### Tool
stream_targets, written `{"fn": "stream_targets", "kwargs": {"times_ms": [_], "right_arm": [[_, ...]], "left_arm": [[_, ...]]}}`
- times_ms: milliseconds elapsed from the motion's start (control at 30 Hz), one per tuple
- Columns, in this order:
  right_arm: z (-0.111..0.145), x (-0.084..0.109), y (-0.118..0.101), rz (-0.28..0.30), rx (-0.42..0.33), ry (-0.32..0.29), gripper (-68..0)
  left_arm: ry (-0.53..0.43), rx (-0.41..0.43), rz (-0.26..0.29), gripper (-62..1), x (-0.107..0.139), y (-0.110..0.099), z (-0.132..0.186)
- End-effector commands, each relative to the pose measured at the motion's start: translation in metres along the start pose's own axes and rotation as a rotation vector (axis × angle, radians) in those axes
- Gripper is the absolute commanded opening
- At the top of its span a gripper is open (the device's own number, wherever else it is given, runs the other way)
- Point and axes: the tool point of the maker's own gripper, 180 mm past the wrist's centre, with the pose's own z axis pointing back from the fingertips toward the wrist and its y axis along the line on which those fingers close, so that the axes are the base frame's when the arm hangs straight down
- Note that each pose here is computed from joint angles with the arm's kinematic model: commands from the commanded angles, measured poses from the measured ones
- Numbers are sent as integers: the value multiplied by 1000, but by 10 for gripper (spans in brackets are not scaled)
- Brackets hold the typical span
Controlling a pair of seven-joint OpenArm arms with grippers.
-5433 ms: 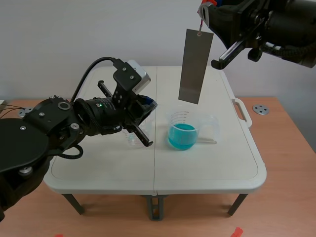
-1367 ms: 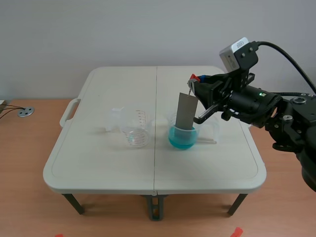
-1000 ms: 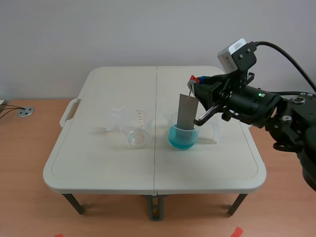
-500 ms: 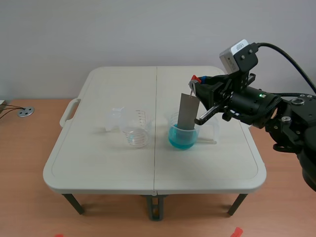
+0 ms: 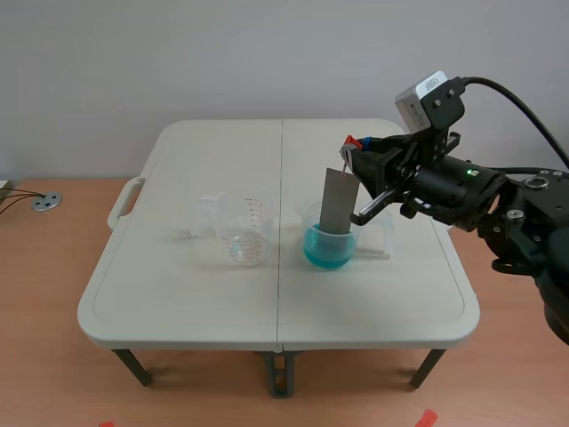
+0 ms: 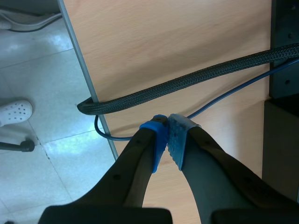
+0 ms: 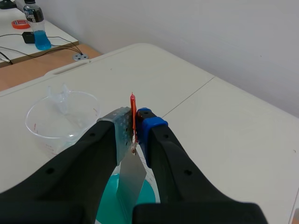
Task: Hold the metal plate by the orange handle, dip it into the blue solution, take it out and point at it, then put the plate back in the beaker on the left.
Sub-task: 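Hold the plate still in the solution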
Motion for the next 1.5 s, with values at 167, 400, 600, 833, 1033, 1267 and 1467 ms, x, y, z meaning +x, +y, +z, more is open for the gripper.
{"fn": "stream_targets", "kwargs": {"times_ms": [167, 400, 600, 833, 1033, 1267, 1467], "right_arm": [[-2, 8, -6, 12, -5, -19, -662], [-2, 8, -6, 12, -5, -19, -662], [-2, 8, -6, 12, -5, -19, -662], [-2, 8, -6, 12, -5, -19, -662], [-2, 10, -6, 12, -5, -31, -662], [1, 21, -8, 19, -7, -84, -662], [4, 30, -11, 42, -3, -111, -662]], "left_arm": [[-8, -4, -2, -594, 2, 0, 1], [-8, -4, -2, -594, 2, 0, 1], [-8, -4, -2, -594, 2, 0, 2], [-8, -4, -2, -594, 2, 0, 1], [-8, -4, -2, -594, 2, 0, 1], [-9, -4, -2, -594, 2, 0, 1], [-9, -4, -2, -594, 2, 0, 1]]}}
